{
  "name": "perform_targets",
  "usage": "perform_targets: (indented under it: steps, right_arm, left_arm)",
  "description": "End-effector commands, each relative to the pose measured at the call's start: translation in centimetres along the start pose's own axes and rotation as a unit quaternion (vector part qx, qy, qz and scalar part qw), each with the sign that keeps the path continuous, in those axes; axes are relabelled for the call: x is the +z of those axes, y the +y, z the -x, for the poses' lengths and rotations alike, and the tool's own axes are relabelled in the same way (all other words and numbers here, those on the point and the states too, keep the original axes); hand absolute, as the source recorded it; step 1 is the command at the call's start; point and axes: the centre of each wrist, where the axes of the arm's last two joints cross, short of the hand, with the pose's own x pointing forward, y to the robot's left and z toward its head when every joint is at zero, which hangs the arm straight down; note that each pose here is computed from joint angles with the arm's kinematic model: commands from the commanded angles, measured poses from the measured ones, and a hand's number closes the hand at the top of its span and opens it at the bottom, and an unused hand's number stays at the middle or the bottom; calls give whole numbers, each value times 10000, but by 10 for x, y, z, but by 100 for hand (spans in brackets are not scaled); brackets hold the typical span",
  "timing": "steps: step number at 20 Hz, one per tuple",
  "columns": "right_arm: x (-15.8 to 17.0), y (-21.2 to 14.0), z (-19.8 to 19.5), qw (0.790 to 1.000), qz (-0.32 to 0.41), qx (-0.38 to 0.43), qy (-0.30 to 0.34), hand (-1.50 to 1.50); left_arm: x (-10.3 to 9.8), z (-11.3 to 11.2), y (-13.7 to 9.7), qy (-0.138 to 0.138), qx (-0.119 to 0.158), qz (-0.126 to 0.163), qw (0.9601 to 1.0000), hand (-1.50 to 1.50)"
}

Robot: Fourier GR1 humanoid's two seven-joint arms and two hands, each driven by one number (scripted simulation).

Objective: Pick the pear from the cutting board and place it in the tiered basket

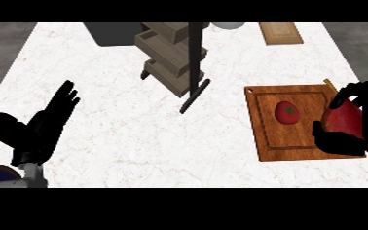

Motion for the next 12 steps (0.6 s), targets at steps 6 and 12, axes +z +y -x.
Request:
perform_targets:
  steps: [6, 12]
  right_arm:
    - [87, -102, -43, 9736, 1325, -1716, -716, 150]
    - [78, -125, -98, 9729, 1064, -1800, -993, 150]
  left_arm:
    - [-8, -6, 1, -103, -68, 126, 9998, 0]
    - [0, -11, -17, -130, -66, 252, 9996, 0]
